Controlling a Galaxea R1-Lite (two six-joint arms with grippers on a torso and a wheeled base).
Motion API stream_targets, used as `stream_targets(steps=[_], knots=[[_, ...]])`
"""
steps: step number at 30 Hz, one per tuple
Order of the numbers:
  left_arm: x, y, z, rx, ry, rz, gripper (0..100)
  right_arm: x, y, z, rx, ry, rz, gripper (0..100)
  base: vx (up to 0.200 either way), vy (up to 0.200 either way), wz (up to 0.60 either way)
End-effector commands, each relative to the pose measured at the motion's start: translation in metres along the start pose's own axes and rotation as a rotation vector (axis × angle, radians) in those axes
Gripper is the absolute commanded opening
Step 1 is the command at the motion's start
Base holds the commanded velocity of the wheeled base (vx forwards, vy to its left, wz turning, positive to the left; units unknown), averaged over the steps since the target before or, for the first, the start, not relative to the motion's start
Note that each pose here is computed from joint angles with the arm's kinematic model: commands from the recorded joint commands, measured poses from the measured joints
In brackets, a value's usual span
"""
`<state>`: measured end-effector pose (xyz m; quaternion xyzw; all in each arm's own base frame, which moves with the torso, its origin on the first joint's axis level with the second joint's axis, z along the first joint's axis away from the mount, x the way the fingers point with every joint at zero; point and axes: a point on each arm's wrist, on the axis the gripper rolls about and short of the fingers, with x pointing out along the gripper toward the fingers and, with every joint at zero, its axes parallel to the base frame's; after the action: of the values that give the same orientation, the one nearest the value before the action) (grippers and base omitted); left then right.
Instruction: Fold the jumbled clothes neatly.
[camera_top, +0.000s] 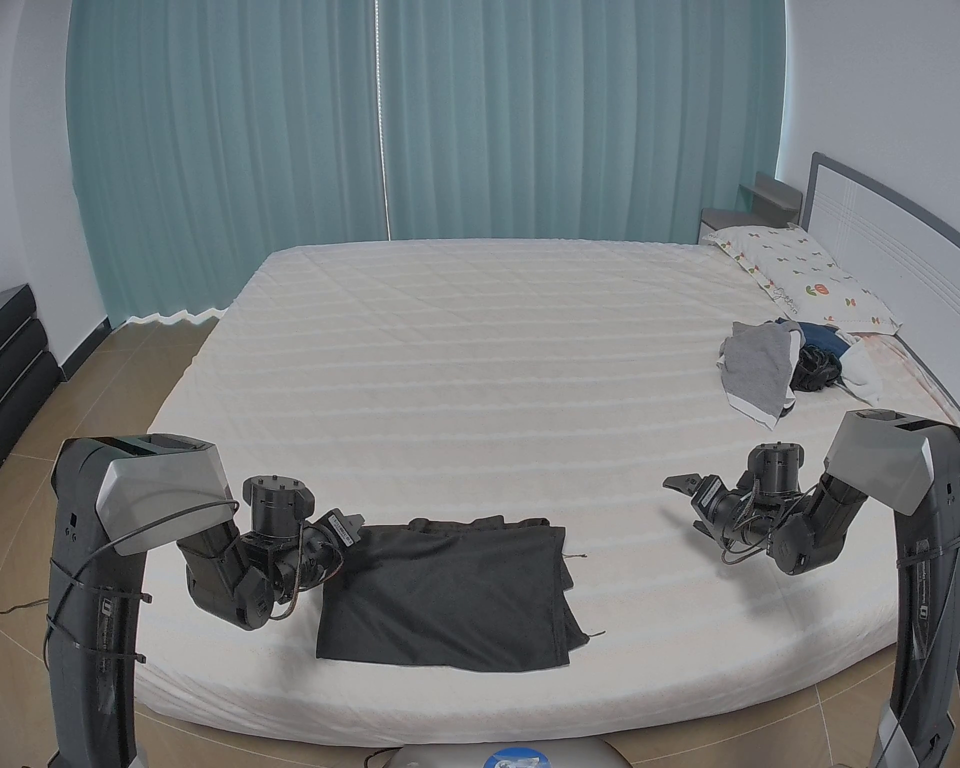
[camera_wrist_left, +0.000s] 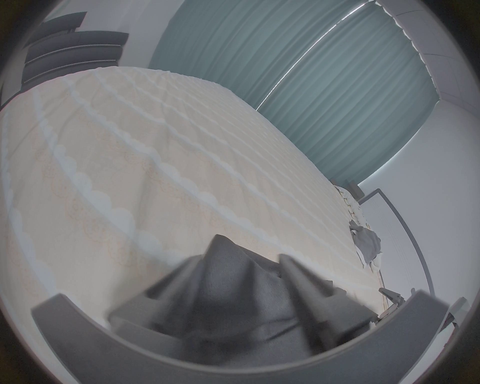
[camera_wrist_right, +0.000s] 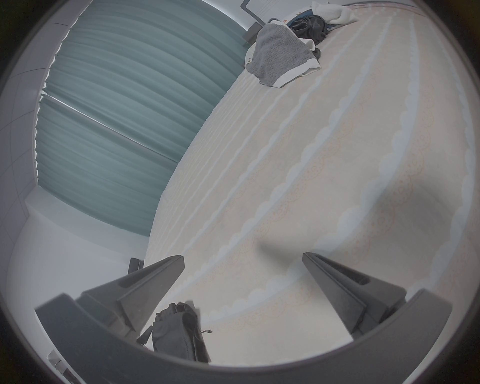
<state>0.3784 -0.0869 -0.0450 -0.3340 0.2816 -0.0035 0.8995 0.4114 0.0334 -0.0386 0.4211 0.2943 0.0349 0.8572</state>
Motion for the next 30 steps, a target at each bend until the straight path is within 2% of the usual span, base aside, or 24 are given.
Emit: stream_targets(steps=[1,10,17,26,28,30], knots=[[0.008,0.005,-0.005,0.002,-0.01,0.022,0,0.0,0.0,0.0,0.0,0.001,0.0,100,0.0,0.0,0.0],[0.008,0.013,0.004,-0.029,-0.081,0.088,0,0.0,-0.001,-0.001,0.0,0.002,-0.001,100,0.0,0.0,0.0],[0.008,0.019,0.01,-0.073,-0.098,0.101,0,0.0,0.0,0.0,0.0,0.001,0.0,100,0.0,0.0,0.0],[-0.004,0.036,0.04,-0.186,-0.167,0.124,0,-0.005,0.0,0.004,0.006,-0.015,-0.004,100,0.0,0.0,0.0],[-0.008,0.041,0.051,-0.195,-0.194,0.127,0,-0.012,0.007,0.01,0.0,-0.071,-0.03,100,0.0,0.0,0.0],[-0.01,0.042,0.056,-0.192,-0.208,0.129,0,-0.018,0.01,0.012,-0.002,-0.089,-0.04,100,0.0,0.0,0.0]])
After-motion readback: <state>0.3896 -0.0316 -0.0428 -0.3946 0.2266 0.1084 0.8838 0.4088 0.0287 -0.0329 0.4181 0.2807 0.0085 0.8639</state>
